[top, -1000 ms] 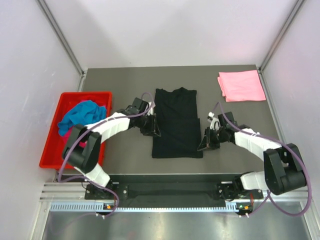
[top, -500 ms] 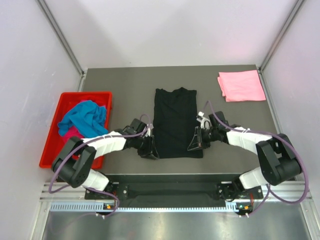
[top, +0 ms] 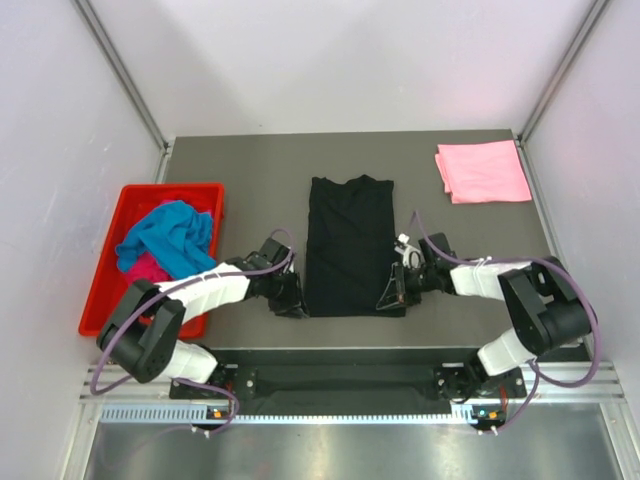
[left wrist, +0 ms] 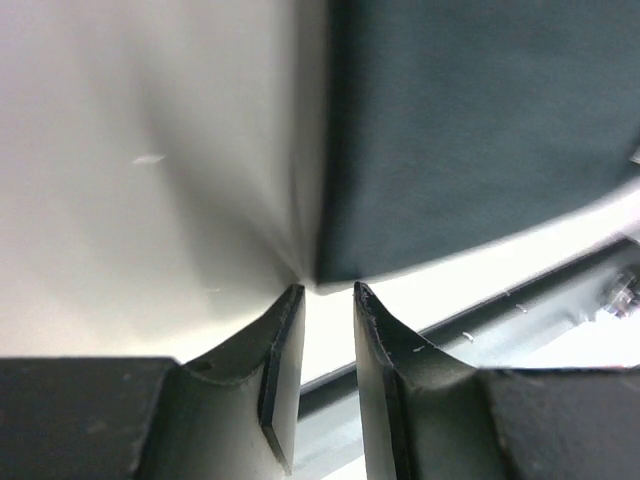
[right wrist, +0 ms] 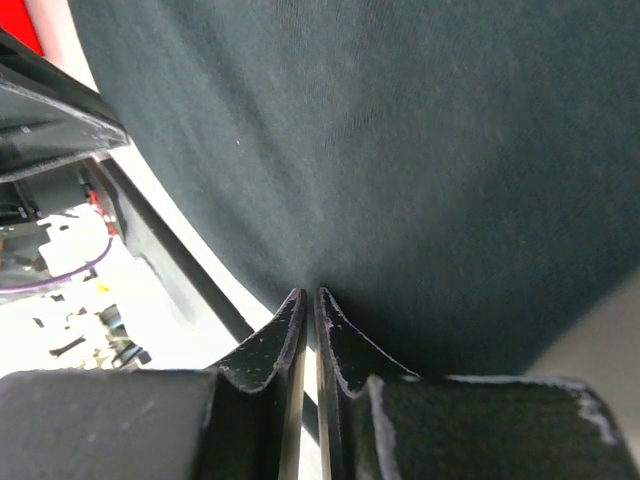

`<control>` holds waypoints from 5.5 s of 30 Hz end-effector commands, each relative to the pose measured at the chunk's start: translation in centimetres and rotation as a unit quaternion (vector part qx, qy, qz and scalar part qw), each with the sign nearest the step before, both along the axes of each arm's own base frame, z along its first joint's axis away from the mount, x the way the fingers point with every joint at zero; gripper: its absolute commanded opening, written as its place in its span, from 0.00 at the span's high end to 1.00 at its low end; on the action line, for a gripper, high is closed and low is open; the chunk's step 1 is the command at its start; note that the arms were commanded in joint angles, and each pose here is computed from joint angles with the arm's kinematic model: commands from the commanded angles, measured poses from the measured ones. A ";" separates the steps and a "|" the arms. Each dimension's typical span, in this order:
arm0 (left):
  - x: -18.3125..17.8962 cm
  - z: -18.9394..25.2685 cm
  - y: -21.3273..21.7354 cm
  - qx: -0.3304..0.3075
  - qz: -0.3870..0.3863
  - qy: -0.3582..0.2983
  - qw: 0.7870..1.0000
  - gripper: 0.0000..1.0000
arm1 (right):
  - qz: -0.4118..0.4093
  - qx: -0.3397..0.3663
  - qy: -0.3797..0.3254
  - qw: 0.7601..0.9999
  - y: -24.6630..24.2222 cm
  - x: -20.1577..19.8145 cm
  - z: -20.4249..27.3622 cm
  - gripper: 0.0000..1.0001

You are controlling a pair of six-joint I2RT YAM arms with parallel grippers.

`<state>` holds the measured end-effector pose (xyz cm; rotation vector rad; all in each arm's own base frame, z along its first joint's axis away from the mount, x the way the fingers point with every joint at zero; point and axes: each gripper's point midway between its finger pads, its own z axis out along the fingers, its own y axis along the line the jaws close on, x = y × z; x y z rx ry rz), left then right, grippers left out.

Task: Fold and stack the t-shirts
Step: Fold the tshirt

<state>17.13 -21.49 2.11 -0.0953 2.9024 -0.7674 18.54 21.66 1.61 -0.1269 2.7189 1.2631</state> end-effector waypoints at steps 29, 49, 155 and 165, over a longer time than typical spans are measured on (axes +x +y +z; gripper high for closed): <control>2.1 0.7 1.3 0.075 0.006 -0.044 0.996 0.71 | 0.024 -0.044 -0.023 0.998 2.5 -1.8 -0.8 0.90; 0.8 1.5 0.8 -0.012 0.011 -0.037 0.999 0.56 | -0.150 -0.186 -0.014 0.971 -6.5 -2.6 2.4 0.43; -0.1 5.7 -1.3 -0.119 0.022 -0.026 0.992 1.00 | -0.159 -0.115 -0.104 0.975 -7.1 -1.8 5.9 1.00; 3.2 8.5 -1.8 -0.106 0.041 -0.061 0.992 1.00 | -0.174 -0.122 -0.146 0.966 -6.9 1.4 10.0 1.00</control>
